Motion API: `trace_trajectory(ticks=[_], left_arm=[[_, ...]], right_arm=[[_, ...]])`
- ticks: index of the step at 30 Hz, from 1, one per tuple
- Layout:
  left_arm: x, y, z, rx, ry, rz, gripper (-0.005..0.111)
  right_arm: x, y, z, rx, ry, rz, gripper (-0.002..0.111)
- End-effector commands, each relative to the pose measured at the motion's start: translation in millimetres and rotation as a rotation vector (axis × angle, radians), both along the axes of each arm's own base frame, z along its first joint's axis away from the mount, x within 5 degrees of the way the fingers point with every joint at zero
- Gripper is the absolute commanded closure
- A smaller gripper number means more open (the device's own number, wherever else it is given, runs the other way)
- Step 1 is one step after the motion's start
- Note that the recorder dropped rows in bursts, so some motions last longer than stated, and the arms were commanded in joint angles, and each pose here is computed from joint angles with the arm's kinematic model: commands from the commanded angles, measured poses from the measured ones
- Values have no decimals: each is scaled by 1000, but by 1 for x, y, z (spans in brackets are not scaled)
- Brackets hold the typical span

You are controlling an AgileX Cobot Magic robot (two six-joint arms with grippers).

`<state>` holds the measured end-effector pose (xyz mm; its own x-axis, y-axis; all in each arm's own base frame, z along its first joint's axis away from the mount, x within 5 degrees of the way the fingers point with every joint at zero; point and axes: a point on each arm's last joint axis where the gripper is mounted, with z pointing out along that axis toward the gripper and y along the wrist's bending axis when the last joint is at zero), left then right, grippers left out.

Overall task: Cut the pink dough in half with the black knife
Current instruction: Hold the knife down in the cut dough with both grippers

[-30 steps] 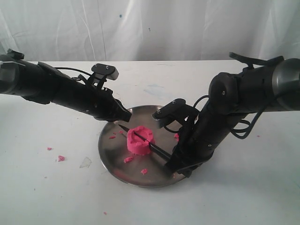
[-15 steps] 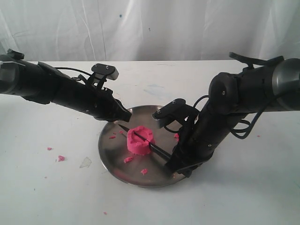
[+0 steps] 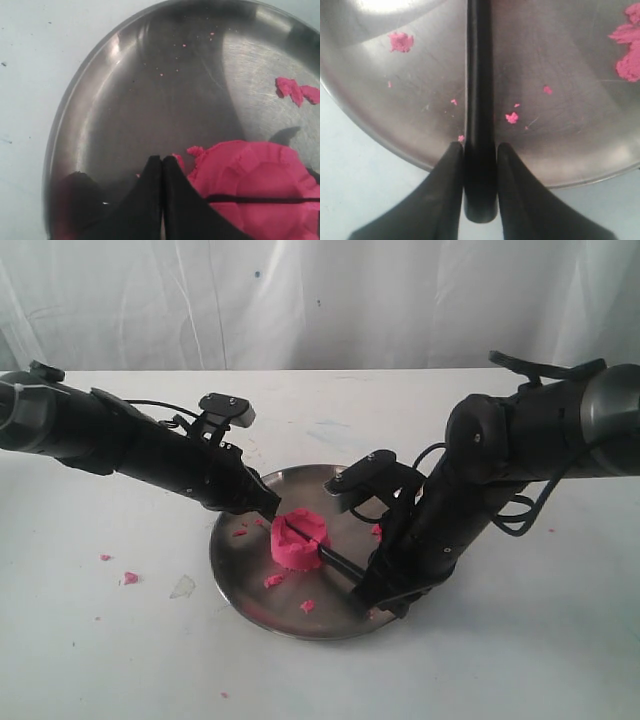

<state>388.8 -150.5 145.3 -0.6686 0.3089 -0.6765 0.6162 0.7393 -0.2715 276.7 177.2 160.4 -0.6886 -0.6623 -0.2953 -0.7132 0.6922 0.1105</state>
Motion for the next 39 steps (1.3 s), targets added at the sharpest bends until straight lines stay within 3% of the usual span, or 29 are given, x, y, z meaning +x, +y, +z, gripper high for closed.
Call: trace_trajectory(ticks=[1,39], left_arm=[[-1,0,-9,-6,28,-6,107],[-1,0,-19,3,52,-5,107]], right_arm=[[1,0,0,6,-11,-9,108],[3,1,-11,-8,4,-11,108]])
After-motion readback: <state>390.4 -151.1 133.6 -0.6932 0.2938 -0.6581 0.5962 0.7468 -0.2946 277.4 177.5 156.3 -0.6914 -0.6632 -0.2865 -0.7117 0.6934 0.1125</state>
